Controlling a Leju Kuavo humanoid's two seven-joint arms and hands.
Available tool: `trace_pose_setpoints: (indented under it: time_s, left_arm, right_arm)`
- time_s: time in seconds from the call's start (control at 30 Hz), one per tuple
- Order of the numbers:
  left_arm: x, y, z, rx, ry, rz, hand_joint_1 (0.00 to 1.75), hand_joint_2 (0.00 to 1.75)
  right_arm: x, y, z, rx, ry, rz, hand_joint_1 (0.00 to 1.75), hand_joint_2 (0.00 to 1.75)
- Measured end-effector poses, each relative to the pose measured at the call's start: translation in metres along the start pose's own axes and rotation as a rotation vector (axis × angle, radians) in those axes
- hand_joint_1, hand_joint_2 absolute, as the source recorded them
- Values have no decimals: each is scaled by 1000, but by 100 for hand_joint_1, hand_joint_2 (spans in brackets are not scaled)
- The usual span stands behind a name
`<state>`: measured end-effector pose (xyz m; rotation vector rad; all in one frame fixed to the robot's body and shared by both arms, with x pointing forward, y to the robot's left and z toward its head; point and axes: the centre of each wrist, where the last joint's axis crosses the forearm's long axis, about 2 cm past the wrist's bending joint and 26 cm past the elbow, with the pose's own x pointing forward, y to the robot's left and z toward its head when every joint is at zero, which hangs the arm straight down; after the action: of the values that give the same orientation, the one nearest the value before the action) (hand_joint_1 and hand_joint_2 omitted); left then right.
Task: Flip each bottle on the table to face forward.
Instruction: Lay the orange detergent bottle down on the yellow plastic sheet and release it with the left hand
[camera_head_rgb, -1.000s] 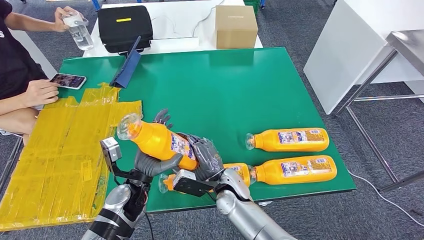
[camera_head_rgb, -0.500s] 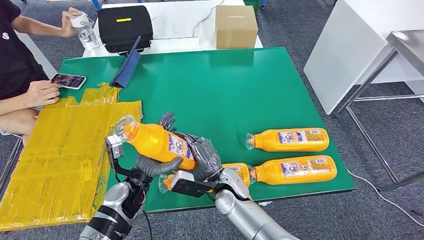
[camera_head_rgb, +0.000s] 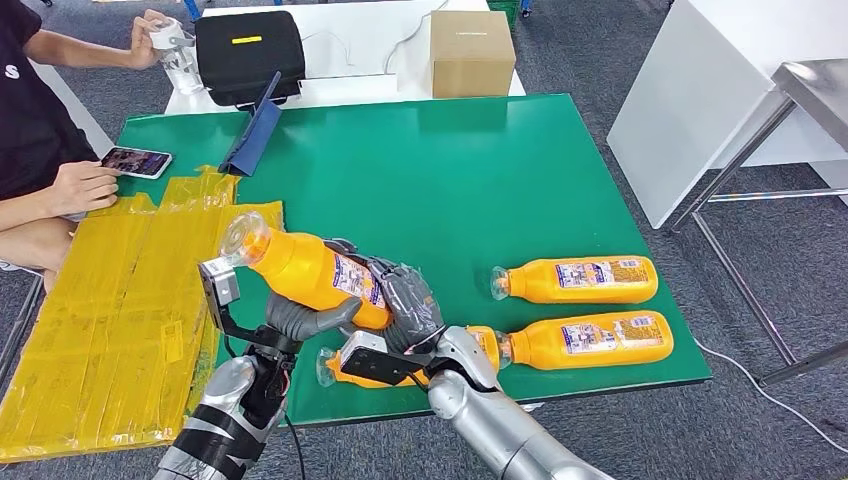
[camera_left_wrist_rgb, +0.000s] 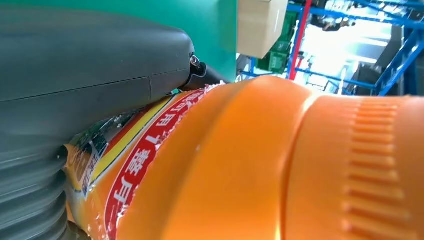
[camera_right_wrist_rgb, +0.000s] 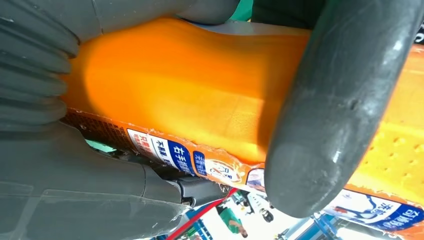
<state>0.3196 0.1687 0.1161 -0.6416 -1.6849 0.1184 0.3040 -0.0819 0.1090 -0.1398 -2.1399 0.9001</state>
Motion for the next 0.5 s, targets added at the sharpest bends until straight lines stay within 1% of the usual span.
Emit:
trace_pose_setpoints:
  time_s: [0.43,0.47,0.5]
  left_arm:
    - [10,1,4,77,-73,42,175,175]
    - [10,1,5,89,-81,43,175,175]
    - [11,1,6,104,-90,45,175,175]
  right_arm:
    - [3,-1,-10,-7,-8,9,175,175]
    - [3,-1,-11,-9,-8,9,168,175]
    - [3,-1,-11,-11,-6,9,128,175]
